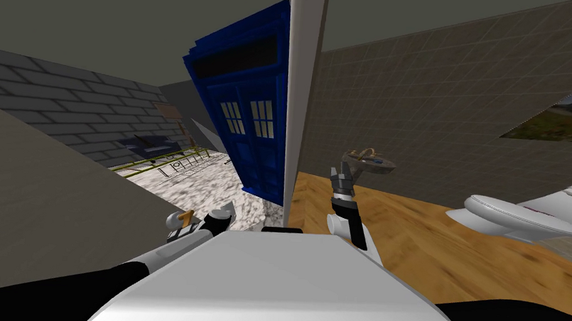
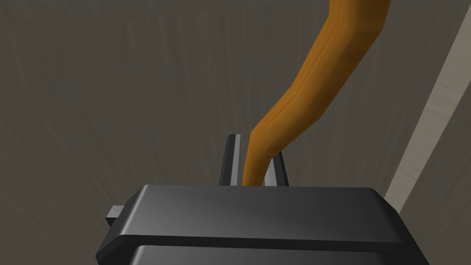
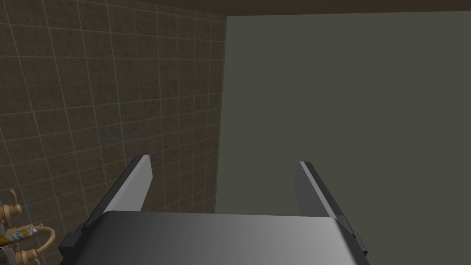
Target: Push the door open
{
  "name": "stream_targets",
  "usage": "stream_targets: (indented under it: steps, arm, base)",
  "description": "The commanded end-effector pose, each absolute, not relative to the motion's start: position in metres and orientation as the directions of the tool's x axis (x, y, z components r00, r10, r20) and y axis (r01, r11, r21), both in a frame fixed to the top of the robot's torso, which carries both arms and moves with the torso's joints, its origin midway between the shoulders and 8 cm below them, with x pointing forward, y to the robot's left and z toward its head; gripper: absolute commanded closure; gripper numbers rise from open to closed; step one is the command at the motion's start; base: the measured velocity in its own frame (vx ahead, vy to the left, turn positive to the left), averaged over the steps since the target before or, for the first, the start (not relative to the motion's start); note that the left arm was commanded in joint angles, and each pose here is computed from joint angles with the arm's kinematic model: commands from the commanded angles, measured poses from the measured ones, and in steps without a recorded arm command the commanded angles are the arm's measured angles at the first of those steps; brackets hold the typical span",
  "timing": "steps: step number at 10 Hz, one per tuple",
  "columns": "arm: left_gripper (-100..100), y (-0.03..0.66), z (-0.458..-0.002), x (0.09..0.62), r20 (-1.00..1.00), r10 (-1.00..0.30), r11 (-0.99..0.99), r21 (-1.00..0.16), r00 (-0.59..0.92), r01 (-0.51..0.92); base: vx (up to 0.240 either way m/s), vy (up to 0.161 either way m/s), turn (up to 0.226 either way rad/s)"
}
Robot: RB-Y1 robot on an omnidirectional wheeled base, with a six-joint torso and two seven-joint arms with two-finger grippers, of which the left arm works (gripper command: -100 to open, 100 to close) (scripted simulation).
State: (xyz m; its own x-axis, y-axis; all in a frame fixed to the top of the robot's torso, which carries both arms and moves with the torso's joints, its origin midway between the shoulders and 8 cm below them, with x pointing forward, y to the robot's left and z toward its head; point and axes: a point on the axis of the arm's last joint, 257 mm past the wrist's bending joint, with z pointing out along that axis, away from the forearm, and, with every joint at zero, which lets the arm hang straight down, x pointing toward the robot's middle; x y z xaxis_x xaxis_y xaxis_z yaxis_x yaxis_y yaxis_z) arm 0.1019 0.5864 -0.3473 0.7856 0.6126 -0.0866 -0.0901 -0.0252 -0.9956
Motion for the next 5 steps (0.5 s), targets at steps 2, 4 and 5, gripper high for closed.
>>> stream_targets:
  steps: [2, 4, 5]
  arm:
    - [100, 0.5847, -0.3483, 0.0945, -0.088, 0.635, -0.032, -0.996, 0.768, -0.087]
    - [100, 0.5847, -0.3483, 0.0945, -0.088, 0.635, -0.032, -0.996, 0.768, -0.087]
    - [100, 0.5842, -0.3485, 0.0925, -0.088, 0.641, -0.034, -0.996, 0.763, -0.087]
  base:
    - [-0.001, 0.015, 0.013]
    - [0.0, 0.014, 0.012]
    - [0.0, 0.0, 0.0]
